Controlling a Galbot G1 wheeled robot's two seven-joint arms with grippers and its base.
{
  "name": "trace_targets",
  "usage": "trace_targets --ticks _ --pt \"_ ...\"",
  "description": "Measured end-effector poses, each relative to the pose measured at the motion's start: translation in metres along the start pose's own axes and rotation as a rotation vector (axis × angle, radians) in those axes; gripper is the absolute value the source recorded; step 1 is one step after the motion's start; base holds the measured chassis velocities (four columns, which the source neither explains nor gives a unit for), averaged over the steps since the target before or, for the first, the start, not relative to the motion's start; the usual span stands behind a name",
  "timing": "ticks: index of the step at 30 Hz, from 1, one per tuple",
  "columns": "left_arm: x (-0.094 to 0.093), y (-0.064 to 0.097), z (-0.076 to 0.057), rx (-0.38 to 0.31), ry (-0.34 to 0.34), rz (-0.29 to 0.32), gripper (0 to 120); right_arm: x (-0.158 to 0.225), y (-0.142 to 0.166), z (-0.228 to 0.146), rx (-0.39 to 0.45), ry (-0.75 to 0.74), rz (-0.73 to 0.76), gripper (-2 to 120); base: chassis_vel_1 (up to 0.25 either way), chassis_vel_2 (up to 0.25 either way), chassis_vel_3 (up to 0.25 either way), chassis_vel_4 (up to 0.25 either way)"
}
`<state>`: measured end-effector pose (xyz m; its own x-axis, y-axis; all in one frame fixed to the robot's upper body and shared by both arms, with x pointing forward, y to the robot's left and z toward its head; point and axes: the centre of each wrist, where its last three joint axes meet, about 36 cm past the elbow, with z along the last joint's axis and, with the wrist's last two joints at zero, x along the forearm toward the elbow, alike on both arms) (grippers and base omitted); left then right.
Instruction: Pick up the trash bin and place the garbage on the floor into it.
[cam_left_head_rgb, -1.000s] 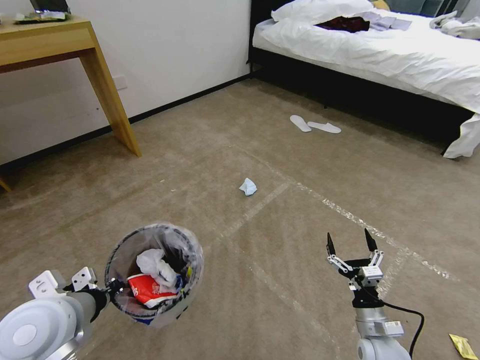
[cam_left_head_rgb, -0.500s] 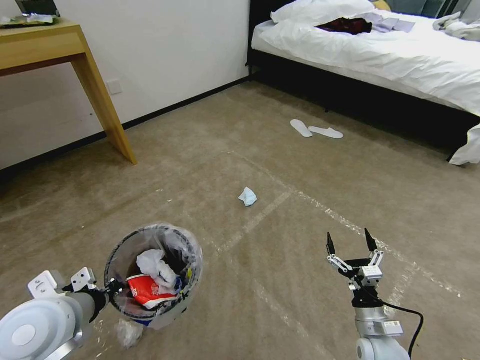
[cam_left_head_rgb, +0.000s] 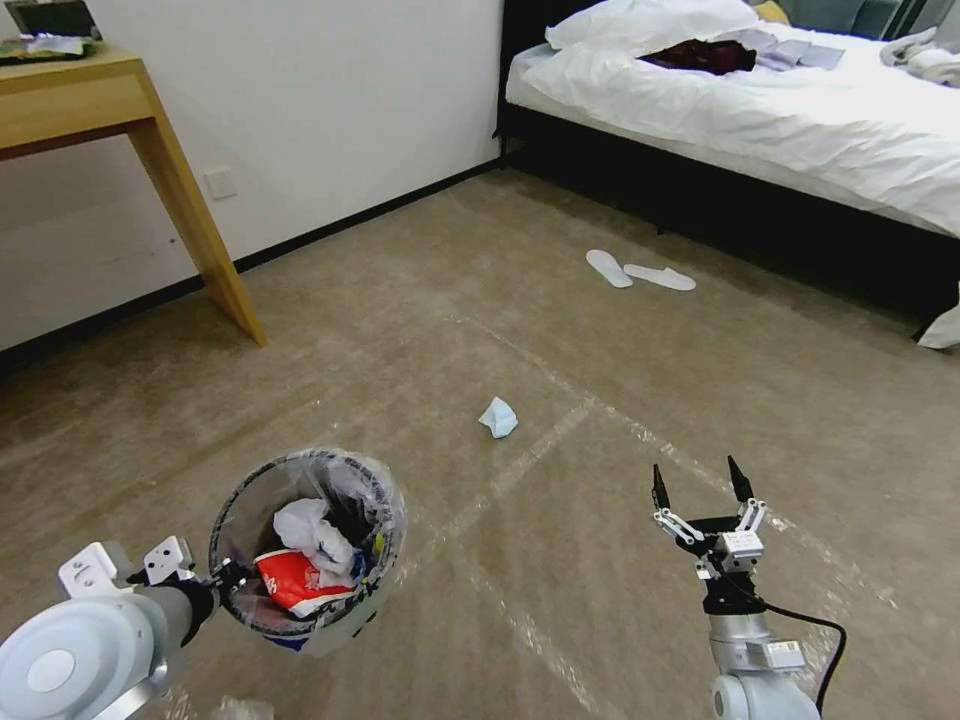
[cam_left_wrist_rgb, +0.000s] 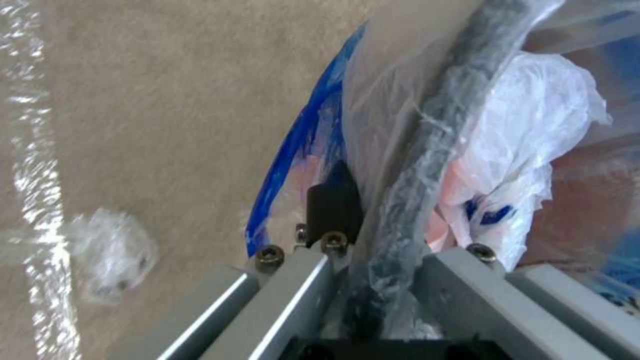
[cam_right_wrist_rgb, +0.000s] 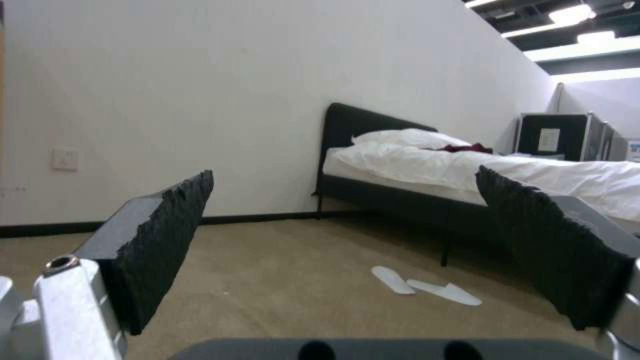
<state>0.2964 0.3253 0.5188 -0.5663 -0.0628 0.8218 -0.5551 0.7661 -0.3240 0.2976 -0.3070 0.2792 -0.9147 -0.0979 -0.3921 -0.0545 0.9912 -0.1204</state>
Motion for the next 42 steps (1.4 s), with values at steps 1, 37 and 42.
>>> trace_targets --ticks 1,37,42 --pt "0.0 0.0 0.0 0.0 0.0 0.0 0 0.001 0.0 0.0 0.002 0.0 -0.006 100 -0.19 0.188 0.179 -0.169" --pt "0.001 -0.002 0.003 -0.008 -0.009 -0.004 0 0.006 0.003 0.018 0.002 -0.037 -0.003 100 -0.2 0.204 0.201 -0.195" --pt "0.002 -0.002 0.004 -0.006 -0.007 -0.002 0 0.002 0.004 0.019 0.017 -0.026 0.004 100 0.0 0.0 0.0 0.0"
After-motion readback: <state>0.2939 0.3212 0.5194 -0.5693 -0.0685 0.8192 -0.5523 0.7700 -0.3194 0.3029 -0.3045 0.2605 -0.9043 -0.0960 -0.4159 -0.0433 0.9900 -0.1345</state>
